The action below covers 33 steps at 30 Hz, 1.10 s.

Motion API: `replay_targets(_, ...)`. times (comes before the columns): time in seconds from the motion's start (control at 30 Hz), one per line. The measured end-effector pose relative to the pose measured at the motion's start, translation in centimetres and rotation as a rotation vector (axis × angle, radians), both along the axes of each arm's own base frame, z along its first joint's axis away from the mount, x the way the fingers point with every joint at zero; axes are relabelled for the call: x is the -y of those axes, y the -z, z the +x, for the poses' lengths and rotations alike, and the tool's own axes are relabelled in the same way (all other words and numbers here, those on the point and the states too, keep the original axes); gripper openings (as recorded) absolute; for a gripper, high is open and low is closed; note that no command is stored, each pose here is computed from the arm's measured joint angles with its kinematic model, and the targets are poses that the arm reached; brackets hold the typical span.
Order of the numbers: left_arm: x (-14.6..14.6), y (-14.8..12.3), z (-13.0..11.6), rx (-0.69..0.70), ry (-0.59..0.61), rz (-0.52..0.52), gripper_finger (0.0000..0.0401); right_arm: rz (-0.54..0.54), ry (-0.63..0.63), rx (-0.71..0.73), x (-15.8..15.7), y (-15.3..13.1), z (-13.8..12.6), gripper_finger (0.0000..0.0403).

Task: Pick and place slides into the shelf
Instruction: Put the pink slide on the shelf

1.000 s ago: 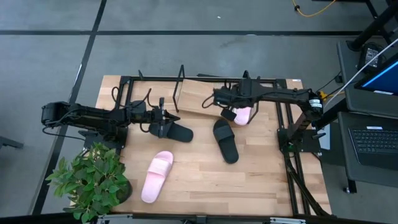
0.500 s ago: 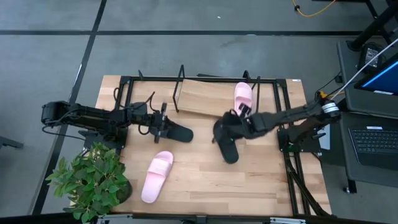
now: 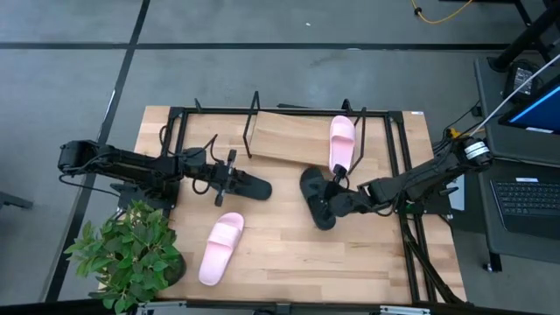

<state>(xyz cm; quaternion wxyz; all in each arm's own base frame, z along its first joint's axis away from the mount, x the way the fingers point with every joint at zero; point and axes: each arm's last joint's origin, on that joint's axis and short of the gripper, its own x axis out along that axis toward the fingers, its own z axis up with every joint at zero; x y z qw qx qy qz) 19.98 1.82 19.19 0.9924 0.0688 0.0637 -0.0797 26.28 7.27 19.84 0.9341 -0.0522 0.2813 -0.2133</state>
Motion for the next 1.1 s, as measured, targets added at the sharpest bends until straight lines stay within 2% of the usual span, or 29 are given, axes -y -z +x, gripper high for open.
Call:
replay_targets(0.2,0.1,-1.0,0.1,0.083,0.027,-0.029,0.0000,-0.038,-0.039,0.016,0.1,0.6,-0.2,0.0003)
replay_targets(0.37,0.4,-1.7,0.9,-0.037,0.125,-0.029,0.0000,-0.064,-0.062,0.019,0.1,0.1,-0.3,0.0004)
replay_targets(0.57,0.7,-5.3,2.2,-0.239,0.156,-0.010,0.0000,-0.069,-0.066,0.023,0.2,-0.2,-0.5,0.0004)
replay_targets(0.73,1.8,-7.1,2.3,-0.320,0.210,0.009,0.0000,-0.034,-0.038,0.060,0.6,2.1,-1.7,0.0003)
replay_targets(0.9,3.9,-6.6,1.5,-0.491,0.125,0.095,0.0000,-0.062,-0.078,0.166,1.0,2.8,-2.8,0.0003)
replay_targets(1.1,7.1,-8.0,1.2,-0.478,0.195,0.067,0.0000,-0.046,-0.133,0.227,1.2,2.1,-3.6,0.0004)
